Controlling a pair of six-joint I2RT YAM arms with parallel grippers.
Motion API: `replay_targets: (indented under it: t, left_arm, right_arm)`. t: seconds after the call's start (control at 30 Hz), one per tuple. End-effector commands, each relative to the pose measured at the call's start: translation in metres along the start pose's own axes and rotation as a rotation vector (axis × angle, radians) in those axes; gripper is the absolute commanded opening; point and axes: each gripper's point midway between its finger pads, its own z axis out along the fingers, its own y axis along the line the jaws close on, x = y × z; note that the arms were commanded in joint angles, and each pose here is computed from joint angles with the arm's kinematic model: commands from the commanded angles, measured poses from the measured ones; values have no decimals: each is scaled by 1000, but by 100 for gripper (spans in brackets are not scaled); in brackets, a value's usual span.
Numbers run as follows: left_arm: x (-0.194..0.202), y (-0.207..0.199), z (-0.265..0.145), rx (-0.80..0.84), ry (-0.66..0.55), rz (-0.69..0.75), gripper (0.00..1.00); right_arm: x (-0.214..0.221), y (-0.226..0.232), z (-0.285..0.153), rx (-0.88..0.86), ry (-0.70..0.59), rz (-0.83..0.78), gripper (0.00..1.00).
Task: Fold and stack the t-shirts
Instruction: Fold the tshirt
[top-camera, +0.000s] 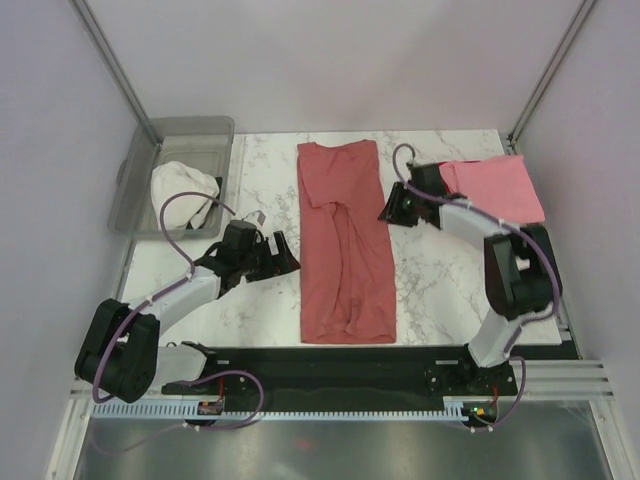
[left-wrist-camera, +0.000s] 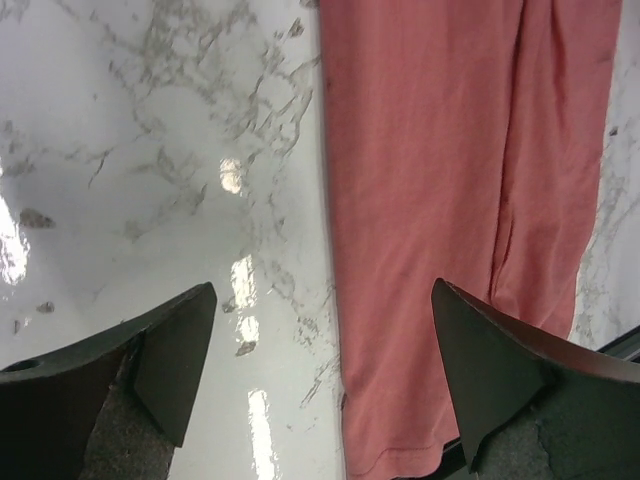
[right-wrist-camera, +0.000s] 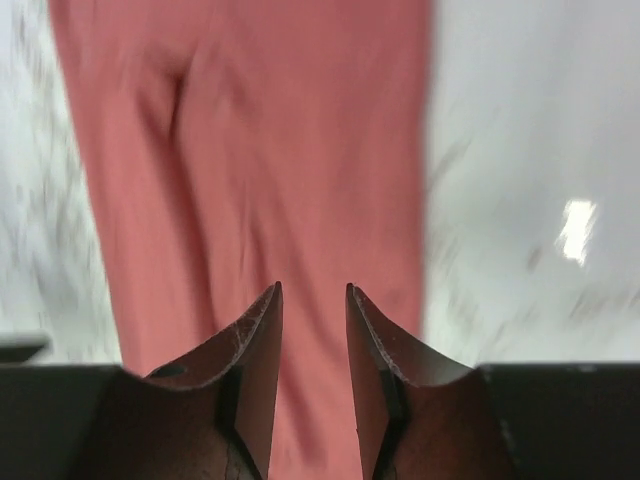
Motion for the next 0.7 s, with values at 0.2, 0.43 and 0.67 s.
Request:
replay_targets:
  t: [0.2, 0.43, 0.67]
  left_arm:
    - [-38, -29, 11, 34, -66, 55, 94]
    - [-30, -34, 22, 88, -92, 138, 92]
    - [-28, -37, 25, 110, -92, 156, 92]
  right_arm:
    - [158, 47, -96, -120, 98, -220, 39]
    - [216, 78, -117, -166, 169, -353, 36]
    - [256, 102, -112, -181, 241, -451, 37]
